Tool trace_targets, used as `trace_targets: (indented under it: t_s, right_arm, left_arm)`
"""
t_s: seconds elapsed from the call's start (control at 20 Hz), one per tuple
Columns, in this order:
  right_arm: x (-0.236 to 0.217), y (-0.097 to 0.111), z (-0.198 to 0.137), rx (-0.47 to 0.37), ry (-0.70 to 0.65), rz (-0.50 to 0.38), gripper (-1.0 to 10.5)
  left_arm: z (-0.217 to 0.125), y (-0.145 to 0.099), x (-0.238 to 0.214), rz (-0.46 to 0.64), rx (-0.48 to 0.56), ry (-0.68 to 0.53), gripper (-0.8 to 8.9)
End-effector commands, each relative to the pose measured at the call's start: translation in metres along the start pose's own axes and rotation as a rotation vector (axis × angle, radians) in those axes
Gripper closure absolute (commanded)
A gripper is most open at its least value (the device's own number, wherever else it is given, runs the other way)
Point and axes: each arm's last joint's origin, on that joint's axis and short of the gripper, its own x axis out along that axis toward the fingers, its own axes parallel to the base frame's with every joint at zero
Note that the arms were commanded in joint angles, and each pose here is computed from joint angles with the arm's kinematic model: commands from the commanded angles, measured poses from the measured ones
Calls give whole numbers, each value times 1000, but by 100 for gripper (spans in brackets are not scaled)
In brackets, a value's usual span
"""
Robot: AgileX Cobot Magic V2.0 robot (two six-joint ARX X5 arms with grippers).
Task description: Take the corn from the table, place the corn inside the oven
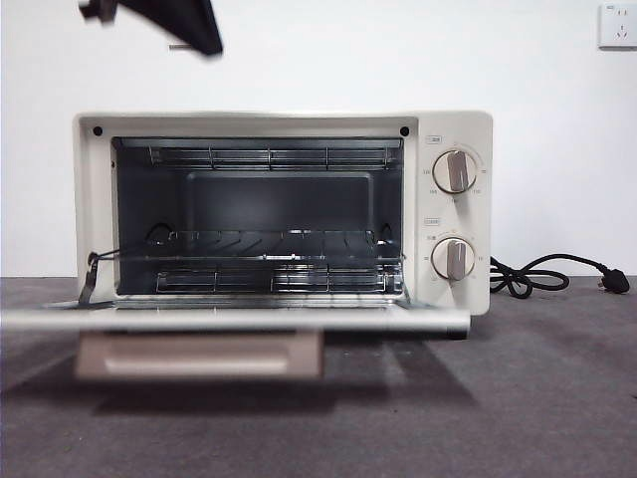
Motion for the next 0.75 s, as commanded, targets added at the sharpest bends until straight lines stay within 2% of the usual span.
trace_targets:
  t_s: [0.05, 0.45, 0.75]
  right_arm:
    - [10, 10, 2, -87, 20, 33, 959]
    - [43, 40, 4, -253, 56, -127, 959]
    - [66, 74, 2, -402, 16, -168, 959]
  left_arm:
    - [-3, -8, -18, 6, 6, -97, 819]
    - [-13, -23, -62, 80, 27, -314, 819]
    - [-25, -29, -86, 209, 6, -405, 819]
